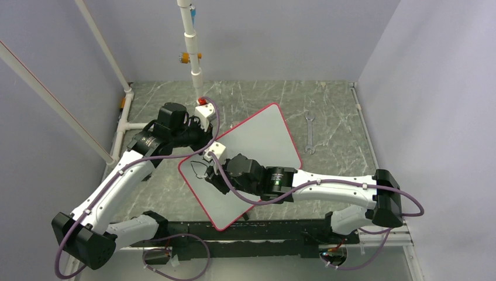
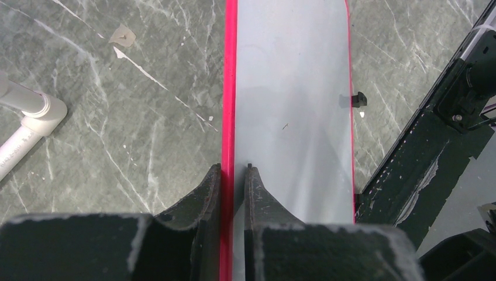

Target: Write a sentence on the whiteboard

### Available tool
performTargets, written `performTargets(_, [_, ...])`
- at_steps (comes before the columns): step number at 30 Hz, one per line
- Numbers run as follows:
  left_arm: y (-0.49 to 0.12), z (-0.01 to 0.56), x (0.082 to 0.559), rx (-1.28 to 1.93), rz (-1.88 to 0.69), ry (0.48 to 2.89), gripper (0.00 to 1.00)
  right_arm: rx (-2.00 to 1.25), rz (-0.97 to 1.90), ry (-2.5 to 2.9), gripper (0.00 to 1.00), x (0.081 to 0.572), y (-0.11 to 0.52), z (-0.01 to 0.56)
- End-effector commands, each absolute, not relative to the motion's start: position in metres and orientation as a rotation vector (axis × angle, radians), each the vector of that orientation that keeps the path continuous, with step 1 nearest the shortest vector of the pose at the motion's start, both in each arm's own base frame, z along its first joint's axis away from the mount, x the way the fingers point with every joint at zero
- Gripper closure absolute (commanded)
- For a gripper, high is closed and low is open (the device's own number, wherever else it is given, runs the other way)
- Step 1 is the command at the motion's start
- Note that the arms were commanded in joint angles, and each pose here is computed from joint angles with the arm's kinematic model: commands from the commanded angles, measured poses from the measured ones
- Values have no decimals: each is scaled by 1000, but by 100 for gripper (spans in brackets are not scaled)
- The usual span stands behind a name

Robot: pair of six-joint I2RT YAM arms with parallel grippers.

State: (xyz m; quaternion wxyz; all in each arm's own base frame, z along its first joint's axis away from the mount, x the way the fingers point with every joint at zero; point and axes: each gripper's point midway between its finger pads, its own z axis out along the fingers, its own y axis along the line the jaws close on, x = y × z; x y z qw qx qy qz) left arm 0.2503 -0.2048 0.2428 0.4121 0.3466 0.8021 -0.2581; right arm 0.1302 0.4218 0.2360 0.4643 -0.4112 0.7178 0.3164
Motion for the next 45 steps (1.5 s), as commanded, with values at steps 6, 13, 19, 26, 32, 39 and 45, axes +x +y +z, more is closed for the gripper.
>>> performTargets(6, [-198, 245, 251, 900, -575, 1987, 100, -950, 744, 1720, 100, 144, 427, 259])
performTargets(13, [-195, 249, 252, 890, -555, 1968, 100, -927, 748, 1672, 100, 144, 412, 276])
performTargets(19, [-196, 249, 252, 893, -559, 1972, 100, -902, 796, 1611, 100, 139, 400, 299])
performTargets(26, [-196, 249, 252, 892, -559, 1970, 100, -861, 698, 1645, 100, 153, 392, 290])
performTargets(32, [-195, 249, 252, 893, -559, 1971, 100, -832, 667, 1667, 100, 161, 389, 284])
performTargets(39, [-196, 249, 252, 894, -562, 1970, 100, -831, 639, 1687, 100, 167, 393, 278])
performTargets(45, [-196, 249, 252, 895, -565, 1971, 100, -828, 617, 1710, 100, 171, 396, 273])
